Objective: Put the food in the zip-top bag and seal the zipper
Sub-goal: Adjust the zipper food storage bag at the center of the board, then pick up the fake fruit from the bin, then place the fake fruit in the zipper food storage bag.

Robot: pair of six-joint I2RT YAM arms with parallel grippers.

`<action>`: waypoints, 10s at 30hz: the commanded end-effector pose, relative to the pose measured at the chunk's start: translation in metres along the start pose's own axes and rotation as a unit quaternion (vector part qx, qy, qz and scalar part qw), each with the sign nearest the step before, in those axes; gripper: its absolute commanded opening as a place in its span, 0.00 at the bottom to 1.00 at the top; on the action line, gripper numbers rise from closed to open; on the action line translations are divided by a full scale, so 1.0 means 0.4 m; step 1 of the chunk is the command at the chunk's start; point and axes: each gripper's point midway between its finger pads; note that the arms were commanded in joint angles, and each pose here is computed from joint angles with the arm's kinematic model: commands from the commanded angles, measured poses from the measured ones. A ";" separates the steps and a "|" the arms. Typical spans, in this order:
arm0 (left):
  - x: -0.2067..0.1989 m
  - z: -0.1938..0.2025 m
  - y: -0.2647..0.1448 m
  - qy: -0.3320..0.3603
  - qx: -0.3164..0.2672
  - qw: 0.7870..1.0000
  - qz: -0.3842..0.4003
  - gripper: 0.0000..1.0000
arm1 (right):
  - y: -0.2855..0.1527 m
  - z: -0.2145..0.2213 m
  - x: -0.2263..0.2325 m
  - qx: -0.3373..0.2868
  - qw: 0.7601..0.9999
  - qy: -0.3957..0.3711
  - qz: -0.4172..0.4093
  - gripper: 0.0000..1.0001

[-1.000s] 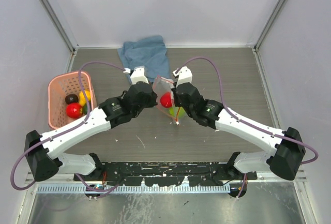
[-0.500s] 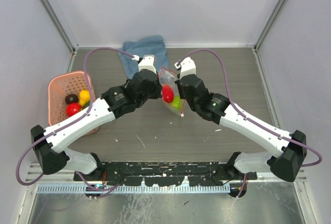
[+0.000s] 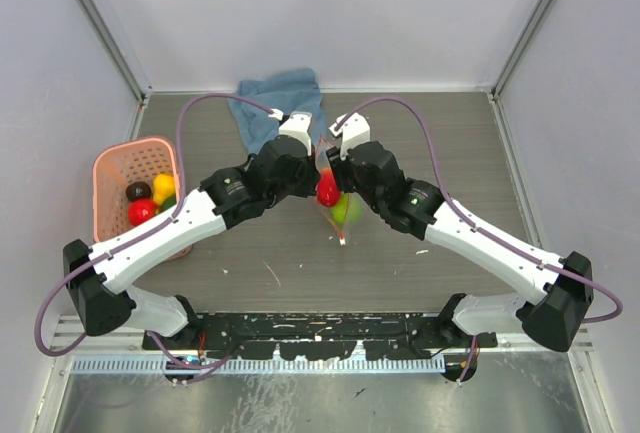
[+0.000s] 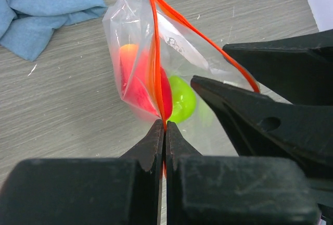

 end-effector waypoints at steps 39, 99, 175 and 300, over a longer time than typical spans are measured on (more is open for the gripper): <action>-0.075 -0.057 -0.001 -0.012 -0.057 0.995 0.085 0.22 | -0.001 -0.068 -0.131 -0.128 0.983 0.096 0.096 0.00; 0.962 0.125 -0.359 -0.294 0.062 0.836 -0.459 0.96 | -0.039 -0.044 -0.184 -0.138 0.979 0.057 0.136 0.00; 1.213 0.283 -0.252 -0.251 0.204 0.791 -0.519 0.98 | -0.001 -0.017 -0.147 -0.116 0.986 0.052 0.108 0.00; 0.002 -0.086 -0.154 -0.147 -0.146 0.939 0.275 0.53 | 0.105 -0.018 0.048 -0.007 0.997 0.063 -0.037 0.01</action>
Point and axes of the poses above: each gripper's point midway between its finger pads, its own y axis out along the fingers, its own x axis along the line the jaws close on, z = x × y
